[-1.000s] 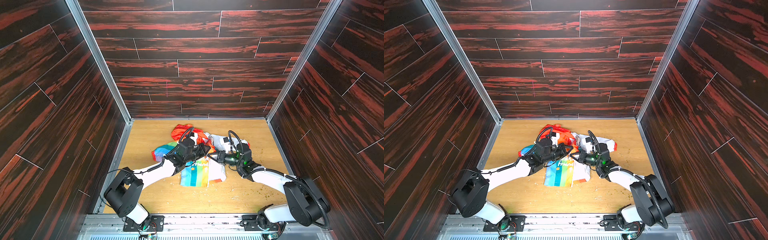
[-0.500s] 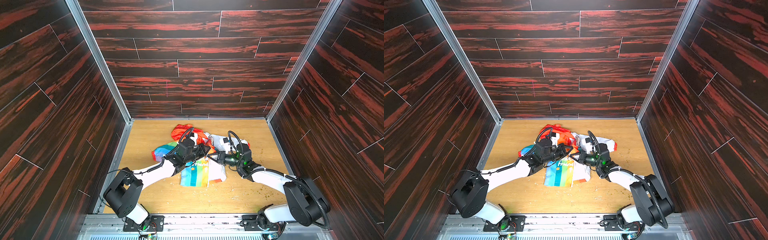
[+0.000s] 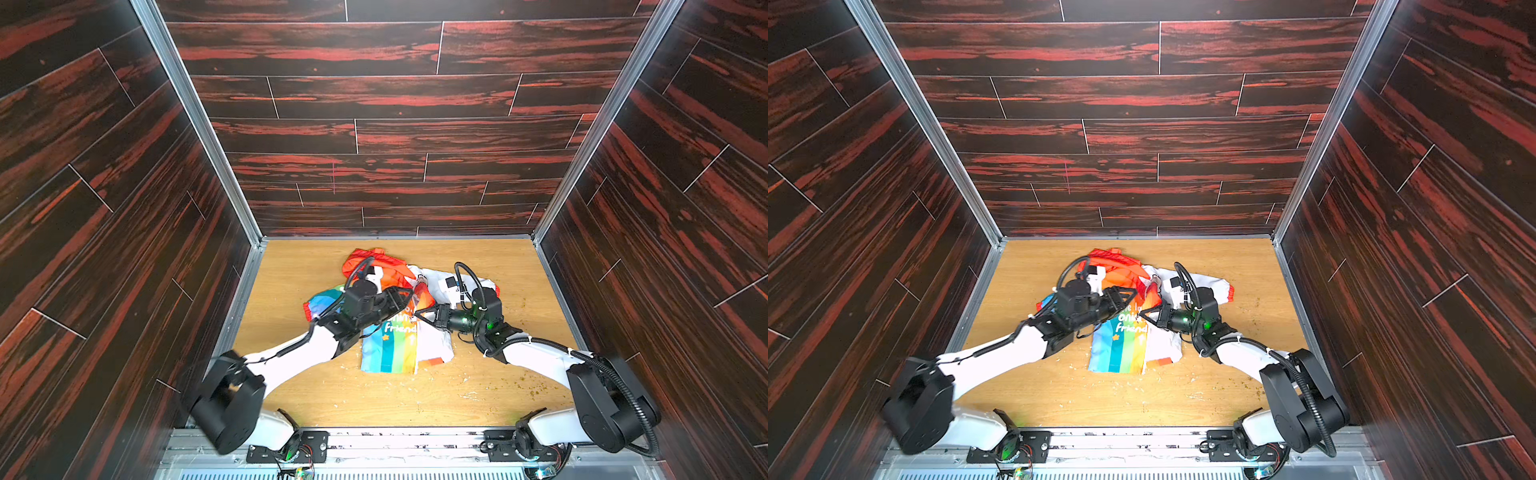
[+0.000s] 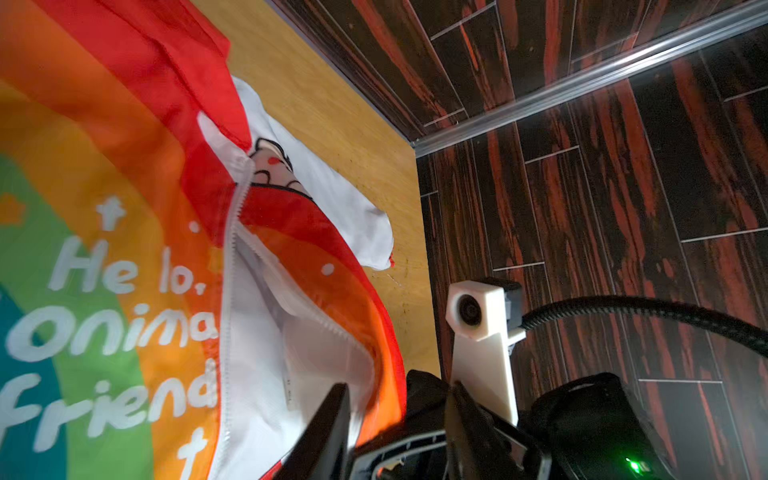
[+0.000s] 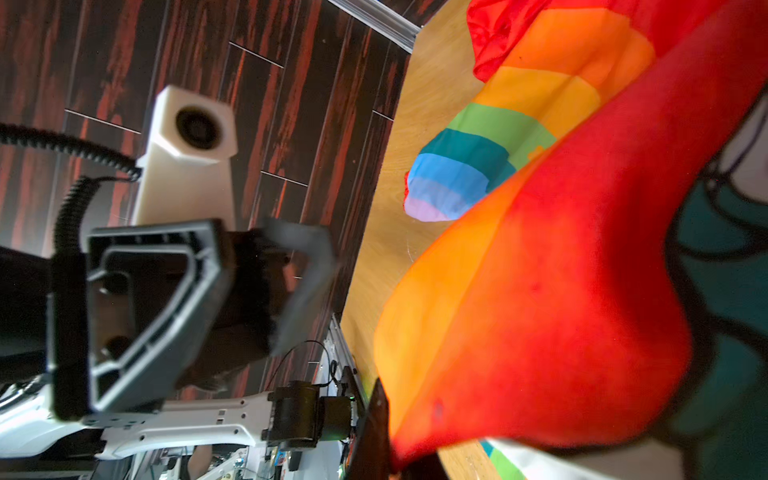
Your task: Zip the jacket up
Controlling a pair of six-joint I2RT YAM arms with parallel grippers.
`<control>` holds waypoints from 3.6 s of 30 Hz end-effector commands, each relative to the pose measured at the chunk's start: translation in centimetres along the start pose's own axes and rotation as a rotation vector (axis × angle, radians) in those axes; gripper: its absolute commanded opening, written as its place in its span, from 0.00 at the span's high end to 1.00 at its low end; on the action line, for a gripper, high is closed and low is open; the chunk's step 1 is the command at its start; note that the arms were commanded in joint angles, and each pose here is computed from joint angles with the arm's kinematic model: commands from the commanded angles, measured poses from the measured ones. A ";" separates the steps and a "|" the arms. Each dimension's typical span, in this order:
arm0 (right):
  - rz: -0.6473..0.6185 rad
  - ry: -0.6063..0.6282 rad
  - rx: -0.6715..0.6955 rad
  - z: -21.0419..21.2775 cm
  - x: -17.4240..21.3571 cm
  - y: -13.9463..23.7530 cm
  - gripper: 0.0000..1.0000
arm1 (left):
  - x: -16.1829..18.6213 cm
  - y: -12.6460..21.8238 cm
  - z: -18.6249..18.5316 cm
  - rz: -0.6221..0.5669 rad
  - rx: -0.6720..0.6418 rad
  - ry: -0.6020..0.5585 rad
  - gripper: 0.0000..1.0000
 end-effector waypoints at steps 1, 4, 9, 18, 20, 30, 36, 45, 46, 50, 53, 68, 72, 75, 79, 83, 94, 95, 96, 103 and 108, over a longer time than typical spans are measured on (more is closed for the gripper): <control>0.006 0.027 0.072 -0.7 0.3 0.5 1.00 | -0.9 3.1 1.5 -0.086 -0.087 0.007 0.57; 0.017 0.024 0.157 -2.1 0.7 1.0 1.00 | 0.1 4.9 3.9 -0.062 -0.172 0.054 0.57; 0.040 0.003 0.323 -5.2 1.7 2.3 1.00 | 5.7 6.2 8.8 0.025 -0.247 0.182 0.57; 0.082 -0.035 0.449 -8.1 4.0 3.3 1.00 | 13.6 4.0 11.5 0.158 -0.236 0.237 0.49; 0.091 -0.048 0.448 -8.5 4.8 3.5 1.00 | 14.8 3.2 12.0 0.186 -0.234 0.252 0.48; 0.092 -0.087 0.425 -8.7 6.9 4.0 1.00 | 16.9 1.4 14.2 0.184 -0.179 0.351 0.47; 0.074 -0.083 0.413 -8.3 6.3 3.9 1.00 | 15.8 1.7 15.9 0.103 -0.287 0.258 0.47; 0.076 -0.088 0.373 -7.6 6.0 3.5 1.00 | 14.8 1.1 16.9 0.034 -0.259 0.255 0.47; 0.077 -0.089 0.371 -7.6 5.9 3.5 1.00 | 14.6 0.9 16.9 0.030 -0.253 0.251 0.47; 0.081 -0.093 0.369 -7.6 6.0 3.4 1.00 | 14.2 0.2 16.0 0.024 -0.211 0.233 0.49; 0.084 -0.095 0.365 -7.5 6.1 3.4 1.00 | 14.5 -0.2 15.1 0.054 -0.184 0.221 0.55; 0.095 -0.109 0.355 -7.5 6.7 3.1 1.00 | 14.5 -1.9 14.5 0.088 -0.142 0.255 0.68; 0.094 -0.108 0.356 -7.5 6.8 3.2 1.00 | 15.0 -2.2 15.6 0.103 -0.154 0.287 0.67; 0.095 -0.109 0.357 -7.5 6.9 3.2 1.00 | 15.2 -2.3 16.4 0.105 -0.167 0.308 0.66; 0.092 -0.107 0.355 -7.5 6.8 3.2 1.00 | 15.1 -1.9 16.7 0.095 -0.174 0.315 0.65; 0.093 -0.107 0.353 -7.5 6.8 3.1 1.00 | 14.6 -1.7 17.2 0.064 -0.194 0.304 0.66; 0.094 -0.106 0.354 -7.4 6.7 3.2 1.00 | 14.8 -2.3 17.2 0.085 -0.171 0.306 0.81; 0.095 -0.106 0.354 -7.4 6.8 3.2 1.00 | 14.8 -2.4 17.2 0.086 -0.172 0.308 0.81; 0.094 -0.105 0.354 -7.4 6.8 3.2 1.00 | 14.9 -2.5 17.1 0.092 -0.171 0.306 0.81; 0.091 -0.101 0.353 -7.2 6.7 3.3 1.00 | 15.0 -2.7 17.2 0.102 -0.170 0.306 0.87; 0.089 -0.074 0.358 -6.6 6.2 3.7 1.00 | 14.5 -2.8 15.9 0.112 -0.122 0.284 0.99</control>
Point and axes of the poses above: each gripper's point midway between its finger pads, its own y axis back along the fingers, its own z axis along the line the jaws close on, x = y × z, the point moved 2 cm from there along y, back along the fingers, and after that the axes turned 13 degrees about y, right-handed, at the moved point
